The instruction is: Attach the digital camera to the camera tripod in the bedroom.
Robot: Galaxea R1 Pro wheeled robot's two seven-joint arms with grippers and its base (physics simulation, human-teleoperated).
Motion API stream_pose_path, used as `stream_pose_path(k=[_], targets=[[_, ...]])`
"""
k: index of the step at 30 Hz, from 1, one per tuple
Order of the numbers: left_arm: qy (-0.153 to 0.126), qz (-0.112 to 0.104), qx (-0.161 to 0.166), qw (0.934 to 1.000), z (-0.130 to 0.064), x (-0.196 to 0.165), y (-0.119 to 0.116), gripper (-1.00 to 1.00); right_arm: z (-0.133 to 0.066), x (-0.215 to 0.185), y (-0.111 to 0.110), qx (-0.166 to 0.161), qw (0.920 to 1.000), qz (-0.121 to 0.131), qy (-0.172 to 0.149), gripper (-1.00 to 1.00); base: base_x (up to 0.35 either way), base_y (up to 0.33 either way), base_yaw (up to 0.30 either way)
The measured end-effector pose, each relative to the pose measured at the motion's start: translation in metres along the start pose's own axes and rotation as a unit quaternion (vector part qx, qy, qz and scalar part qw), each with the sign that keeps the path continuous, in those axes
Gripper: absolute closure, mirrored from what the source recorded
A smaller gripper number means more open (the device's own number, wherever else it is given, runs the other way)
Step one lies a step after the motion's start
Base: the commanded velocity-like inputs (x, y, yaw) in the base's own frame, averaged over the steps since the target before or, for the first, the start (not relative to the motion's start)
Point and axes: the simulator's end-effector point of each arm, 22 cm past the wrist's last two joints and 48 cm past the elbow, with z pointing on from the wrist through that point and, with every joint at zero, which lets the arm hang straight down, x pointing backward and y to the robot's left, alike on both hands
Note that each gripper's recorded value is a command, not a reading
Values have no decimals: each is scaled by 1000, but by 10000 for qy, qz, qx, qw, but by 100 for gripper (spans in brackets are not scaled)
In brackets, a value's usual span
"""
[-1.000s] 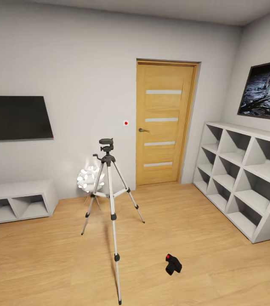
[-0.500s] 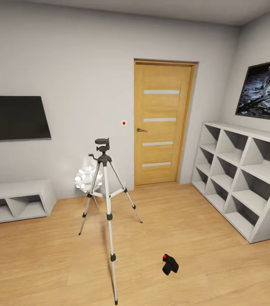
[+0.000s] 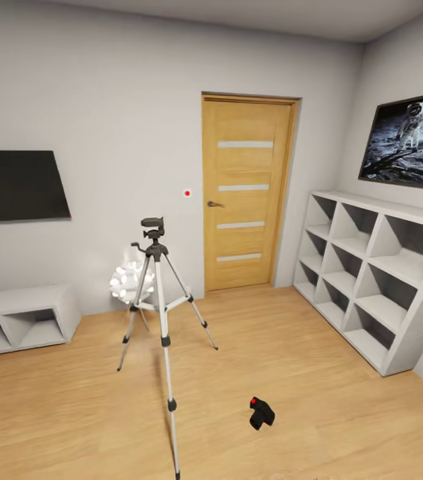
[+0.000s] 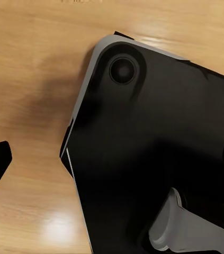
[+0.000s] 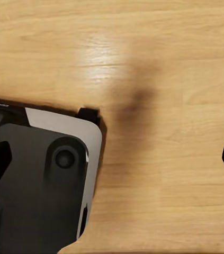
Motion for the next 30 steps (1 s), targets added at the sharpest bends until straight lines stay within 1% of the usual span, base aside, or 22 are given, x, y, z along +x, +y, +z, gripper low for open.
stream_pose_path(k=[20, 30], targets=[[-3, 0, -4, 10000, 0, 0, 1, -100, 0, 4, 1, -14, 10000, 18, 45, -100, 0, 0, -286], [0, -5, -8, 10000, 0, 0, 1, -100, 1, 3, 2, -27, 9997, 251, -12, -100, 0, 0, -297]])
